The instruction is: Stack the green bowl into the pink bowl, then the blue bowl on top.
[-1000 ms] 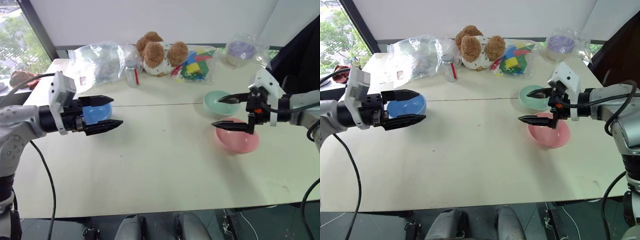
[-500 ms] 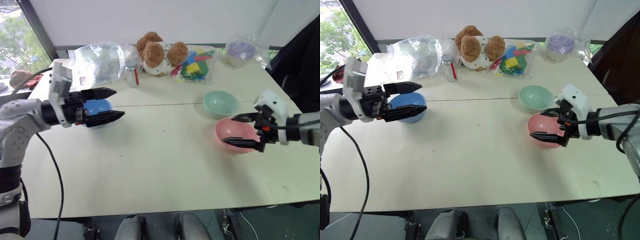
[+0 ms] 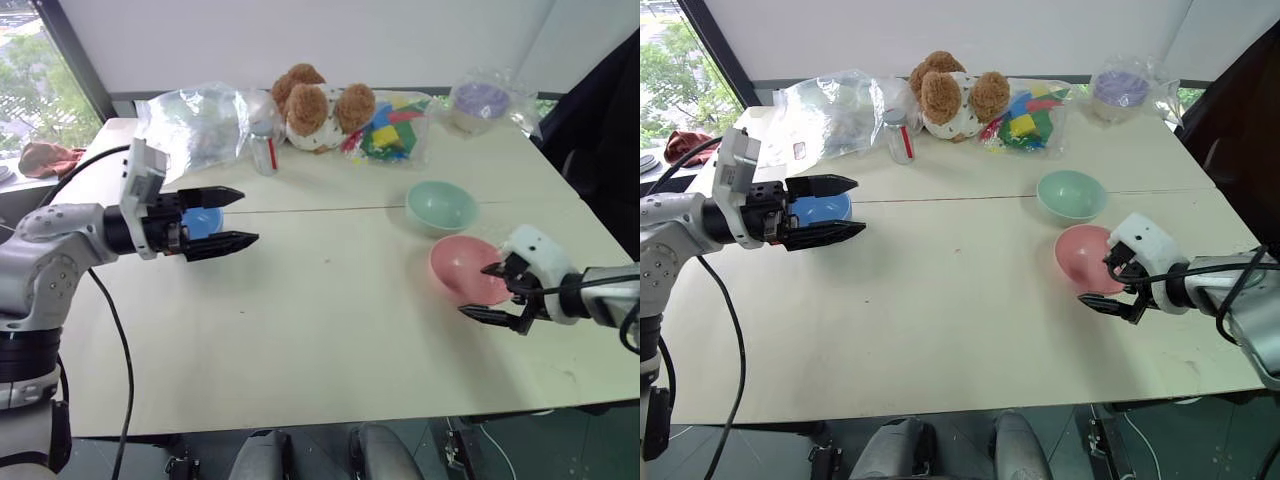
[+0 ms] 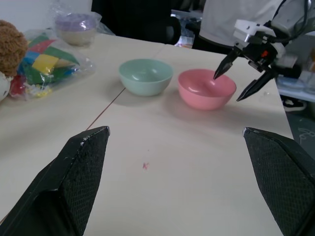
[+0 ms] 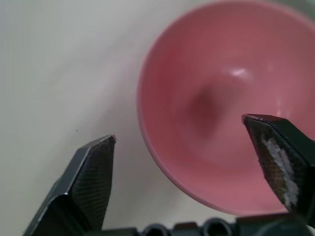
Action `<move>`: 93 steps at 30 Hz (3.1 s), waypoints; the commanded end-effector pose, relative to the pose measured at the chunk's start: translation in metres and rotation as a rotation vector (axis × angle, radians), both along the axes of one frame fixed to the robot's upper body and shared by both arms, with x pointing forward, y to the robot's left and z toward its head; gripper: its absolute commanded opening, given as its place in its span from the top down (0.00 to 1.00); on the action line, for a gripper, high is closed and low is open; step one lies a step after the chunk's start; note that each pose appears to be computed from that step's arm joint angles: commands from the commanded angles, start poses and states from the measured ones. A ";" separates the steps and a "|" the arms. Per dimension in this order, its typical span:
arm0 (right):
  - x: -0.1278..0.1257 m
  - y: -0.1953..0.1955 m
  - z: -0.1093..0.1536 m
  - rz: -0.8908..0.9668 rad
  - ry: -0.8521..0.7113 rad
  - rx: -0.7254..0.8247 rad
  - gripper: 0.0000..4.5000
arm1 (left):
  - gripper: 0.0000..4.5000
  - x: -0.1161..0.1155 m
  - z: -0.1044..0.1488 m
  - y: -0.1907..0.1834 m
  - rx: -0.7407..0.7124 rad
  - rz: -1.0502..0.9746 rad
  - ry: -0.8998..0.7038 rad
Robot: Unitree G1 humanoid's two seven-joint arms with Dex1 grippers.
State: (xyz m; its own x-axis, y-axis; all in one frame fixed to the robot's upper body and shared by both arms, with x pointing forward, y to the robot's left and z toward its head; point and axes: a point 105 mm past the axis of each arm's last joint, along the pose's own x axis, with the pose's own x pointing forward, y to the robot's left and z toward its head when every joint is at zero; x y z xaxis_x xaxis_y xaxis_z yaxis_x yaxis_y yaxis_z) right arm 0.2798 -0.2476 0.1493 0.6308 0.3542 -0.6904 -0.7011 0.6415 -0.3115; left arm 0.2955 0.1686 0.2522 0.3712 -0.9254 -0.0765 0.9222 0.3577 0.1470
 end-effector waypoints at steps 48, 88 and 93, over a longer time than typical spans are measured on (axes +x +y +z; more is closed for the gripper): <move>0.038 0.160 0.088 0.894 -0.288 -0.108 0.02 | 0.00 -0.014 0.011 0.014 0.028 0.093 -0.068; 0.067 0.134 0.092 0.879 -0.233 -0.108 0.99 | 0.00 -0.007 0.016 0.012 0.040 0.086 -0.093; 0.023 0.163 0.068 1.114 -0.168 -0.186 0.99 | 0.00 -0.006 0.015 0.012 0.046 0.080 -0.089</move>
State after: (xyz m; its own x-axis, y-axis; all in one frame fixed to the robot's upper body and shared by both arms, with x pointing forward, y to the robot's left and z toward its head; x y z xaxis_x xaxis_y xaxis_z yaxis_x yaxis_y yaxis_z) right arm 0.3087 -0.0854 0.2107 0.1160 0.6801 -0.7239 -0.8180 -0.3480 -0.4581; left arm 0.2918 0.1792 0.2579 0.4468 -0.8906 -0.0847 0.8828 0.4236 0.2032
